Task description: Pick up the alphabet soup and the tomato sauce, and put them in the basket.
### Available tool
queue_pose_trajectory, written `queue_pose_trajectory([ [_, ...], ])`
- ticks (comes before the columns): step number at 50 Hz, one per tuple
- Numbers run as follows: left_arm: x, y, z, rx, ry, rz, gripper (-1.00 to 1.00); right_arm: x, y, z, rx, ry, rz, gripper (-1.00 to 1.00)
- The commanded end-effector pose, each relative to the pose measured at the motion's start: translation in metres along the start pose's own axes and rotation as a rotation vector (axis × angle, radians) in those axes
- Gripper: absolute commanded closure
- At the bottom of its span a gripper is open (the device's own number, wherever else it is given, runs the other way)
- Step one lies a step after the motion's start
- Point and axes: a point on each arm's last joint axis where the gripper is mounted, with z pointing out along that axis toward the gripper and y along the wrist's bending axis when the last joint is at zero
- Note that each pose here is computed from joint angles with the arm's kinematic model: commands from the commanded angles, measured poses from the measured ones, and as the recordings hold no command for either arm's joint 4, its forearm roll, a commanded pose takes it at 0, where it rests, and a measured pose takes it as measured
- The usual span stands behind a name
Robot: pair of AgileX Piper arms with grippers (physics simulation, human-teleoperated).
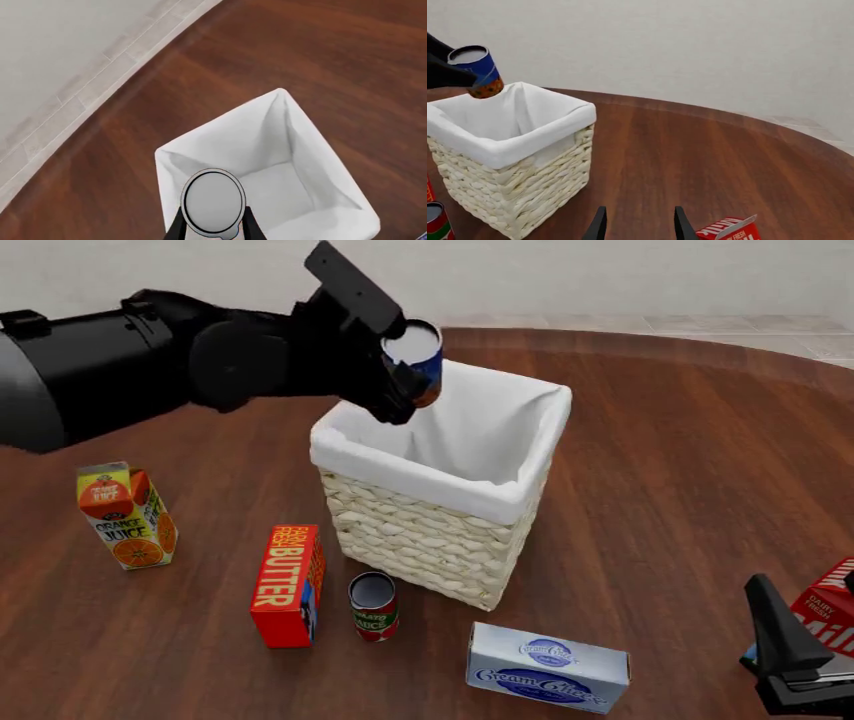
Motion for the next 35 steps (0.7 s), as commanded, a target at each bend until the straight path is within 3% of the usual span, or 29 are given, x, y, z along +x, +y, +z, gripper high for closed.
queue_pose_trajectory([
  [1, -0.007, -0.005, 0.014, 0.031, 0.023, 0.021, 1.0, 0.0, 0.0, 0.0, 0.002, 0.001, -0.001, -1.0],
  [35, 0.005, -0.008, 0.045, 0.059, 0.102, 0.034, 1.0, 0.0, 0.0, -0.001, 0.006, 0.002, -0.003, -1.0],
])
